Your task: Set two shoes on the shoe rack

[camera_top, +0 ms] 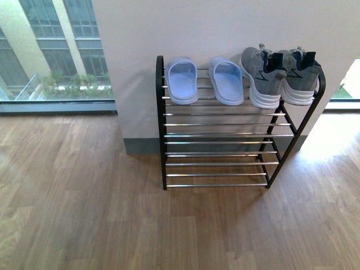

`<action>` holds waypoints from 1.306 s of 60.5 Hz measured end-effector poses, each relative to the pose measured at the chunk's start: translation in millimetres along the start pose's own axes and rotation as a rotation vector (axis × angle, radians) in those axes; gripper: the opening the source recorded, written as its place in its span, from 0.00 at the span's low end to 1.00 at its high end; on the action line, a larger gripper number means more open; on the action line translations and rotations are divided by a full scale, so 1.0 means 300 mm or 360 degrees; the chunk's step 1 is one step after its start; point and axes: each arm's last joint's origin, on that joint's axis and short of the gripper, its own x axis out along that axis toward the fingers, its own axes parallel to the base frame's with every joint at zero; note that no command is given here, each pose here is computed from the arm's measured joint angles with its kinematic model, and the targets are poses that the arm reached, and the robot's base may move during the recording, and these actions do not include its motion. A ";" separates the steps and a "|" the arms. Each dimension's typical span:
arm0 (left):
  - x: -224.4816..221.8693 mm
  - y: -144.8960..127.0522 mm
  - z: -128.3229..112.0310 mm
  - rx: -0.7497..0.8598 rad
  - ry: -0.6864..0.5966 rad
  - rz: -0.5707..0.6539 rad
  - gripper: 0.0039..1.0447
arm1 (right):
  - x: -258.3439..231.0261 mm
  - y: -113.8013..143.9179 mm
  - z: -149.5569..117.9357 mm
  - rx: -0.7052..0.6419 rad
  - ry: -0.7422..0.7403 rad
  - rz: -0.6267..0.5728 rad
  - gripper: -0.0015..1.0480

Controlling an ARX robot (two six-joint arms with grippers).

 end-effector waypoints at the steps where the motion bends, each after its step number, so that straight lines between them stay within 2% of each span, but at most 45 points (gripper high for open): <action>1: 0.000 0.000 0.000 0.0000 -0.0001 0.0000 0.91 | 0.000 0.000 0.000 0.0000 0.0001 0.0000 0.91; 79: 0.000 0.000 0.000 0.0001 0.0000 0.0001 0.91 | 0.000 0.000 0.000 0.0000 0.0001 0.0004 0.91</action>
